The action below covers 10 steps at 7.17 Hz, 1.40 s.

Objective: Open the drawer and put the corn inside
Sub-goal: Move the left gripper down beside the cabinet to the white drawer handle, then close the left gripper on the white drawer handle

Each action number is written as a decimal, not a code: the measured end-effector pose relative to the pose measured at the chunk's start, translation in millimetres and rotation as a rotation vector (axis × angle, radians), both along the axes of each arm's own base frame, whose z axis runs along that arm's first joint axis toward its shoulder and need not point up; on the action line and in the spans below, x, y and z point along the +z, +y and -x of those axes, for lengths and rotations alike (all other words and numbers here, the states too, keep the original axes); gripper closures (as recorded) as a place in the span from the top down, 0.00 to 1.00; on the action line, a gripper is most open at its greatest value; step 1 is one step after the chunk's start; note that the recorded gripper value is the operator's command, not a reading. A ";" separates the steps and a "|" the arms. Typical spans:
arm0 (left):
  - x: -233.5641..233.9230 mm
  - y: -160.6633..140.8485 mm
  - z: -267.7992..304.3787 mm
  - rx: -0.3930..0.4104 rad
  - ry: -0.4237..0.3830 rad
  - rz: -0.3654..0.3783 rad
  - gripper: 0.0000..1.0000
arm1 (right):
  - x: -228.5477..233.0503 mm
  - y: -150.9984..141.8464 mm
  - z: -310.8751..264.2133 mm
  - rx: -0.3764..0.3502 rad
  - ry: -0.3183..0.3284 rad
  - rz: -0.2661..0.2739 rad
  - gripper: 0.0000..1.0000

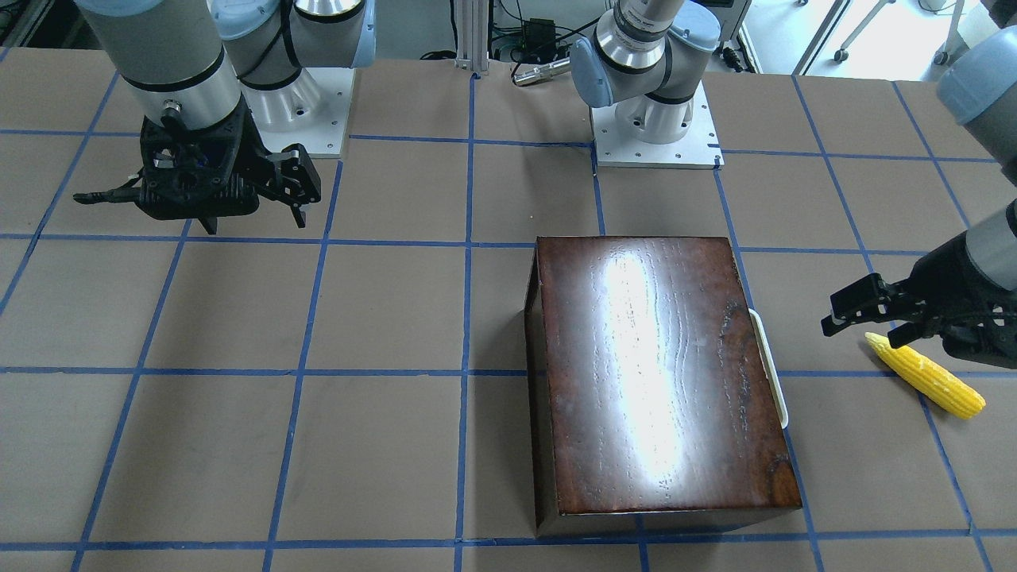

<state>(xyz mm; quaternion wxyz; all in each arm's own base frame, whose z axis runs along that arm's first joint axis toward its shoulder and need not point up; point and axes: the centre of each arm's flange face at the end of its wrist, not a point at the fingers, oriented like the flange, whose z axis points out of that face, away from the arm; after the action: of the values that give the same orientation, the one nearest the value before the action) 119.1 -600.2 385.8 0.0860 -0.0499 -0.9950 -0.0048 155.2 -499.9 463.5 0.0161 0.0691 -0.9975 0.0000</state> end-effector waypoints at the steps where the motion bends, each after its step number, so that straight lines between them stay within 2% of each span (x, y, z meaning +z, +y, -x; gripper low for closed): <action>1: -11.9 -1.7 -1.3 -0.003 0.013 -0.010 1.00 | 0.0 0.0 -0.3 0.001 0.000 0.000 1.00; 6: -60.1 -17.0 3.7 0.008 0.125 -0.005 1.00 | -0.2 0.0 -0.1 0.000 0.000 0.000 1.00; 10: -79.7 -29.6 6.1 0.011 0.177 0.018 1.00 | 0.1 0.1 -0.3 0.001 0.000 0.000 1.00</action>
<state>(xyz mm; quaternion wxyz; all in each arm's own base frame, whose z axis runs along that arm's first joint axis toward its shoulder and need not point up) 113.0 -629.8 306.1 0.1732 -0.0456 -0.9838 0.0089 155.4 -499.7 463.6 0.0161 0.0694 -0.9975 0.0001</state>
